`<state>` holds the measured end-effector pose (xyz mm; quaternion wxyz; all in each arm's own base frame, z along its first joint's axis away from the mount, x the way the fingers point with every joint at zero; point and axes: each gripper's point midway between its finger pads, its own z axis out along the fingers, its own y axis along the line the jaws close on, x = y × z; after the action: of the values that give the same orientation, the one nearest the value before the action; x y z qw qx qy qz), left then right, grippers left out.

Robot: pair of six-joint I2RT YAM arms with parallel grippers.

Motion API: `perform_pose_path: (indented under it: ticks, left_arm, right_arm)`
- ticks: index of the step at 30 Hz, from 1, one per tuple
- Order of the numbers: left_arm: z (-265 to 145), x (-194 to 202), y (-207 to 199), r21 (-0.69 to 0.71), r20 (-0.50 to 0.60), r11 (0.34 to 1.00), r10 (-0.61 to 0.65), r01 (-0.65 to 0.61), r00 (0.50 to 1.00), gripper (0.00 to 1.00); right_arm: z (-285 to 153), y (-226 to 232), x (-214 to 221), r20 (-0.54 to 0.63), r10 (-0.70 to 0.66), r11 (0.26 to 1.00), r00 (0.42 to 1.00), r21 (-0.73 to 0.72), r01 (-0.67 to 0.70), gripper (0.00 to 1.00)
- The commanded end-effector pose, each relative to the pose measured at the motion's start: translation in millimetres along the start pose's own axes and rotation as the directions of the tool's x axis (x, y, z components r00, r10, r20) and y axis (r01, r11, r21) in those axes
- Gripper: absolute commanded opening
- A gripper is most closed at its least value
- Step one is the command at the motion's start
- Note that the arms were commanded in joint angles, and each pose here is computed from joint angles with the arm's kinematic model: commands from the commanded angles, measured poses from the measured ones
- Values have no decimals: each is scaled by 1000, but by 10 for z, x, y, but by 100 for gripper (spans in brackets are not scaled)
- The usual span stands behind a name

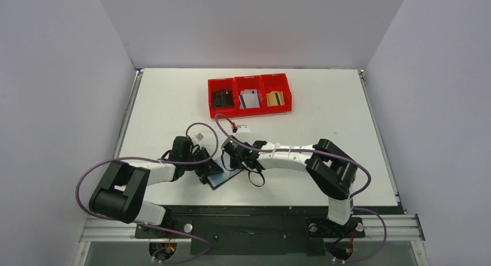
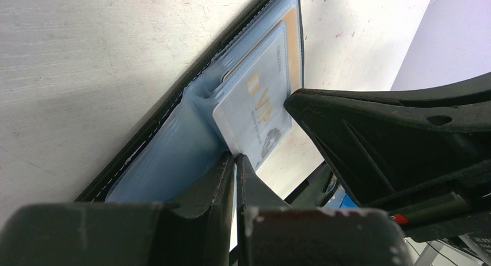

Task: Take the credit cards out of the card holder
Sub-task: Remove the credit card from the card holder.

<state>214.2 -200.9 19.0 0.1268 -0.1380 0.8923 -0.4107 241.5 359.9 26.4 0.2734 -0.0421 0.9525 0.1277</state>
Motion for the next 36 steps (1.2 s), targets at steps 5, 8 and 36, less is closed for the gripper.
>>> perform_pose_path:
  ticks: [5,8,36]
  left_arm:
    - [-16,70,-30,11,-55,999,39,-38,998,0]
    - [-14,93,9,-5,-68,999,31,-31,997,0]
    - [295,124,44,-202,-182,966,127,-164,975,0]
  right_arm:
    - [225,-595,318,-98,-26,981,995,189,44,0]
    - [221,-642,308,-95,-22,979,995,198,40,0]
    - [-56,-819,191,-27,44,985,999,169,-38,0]
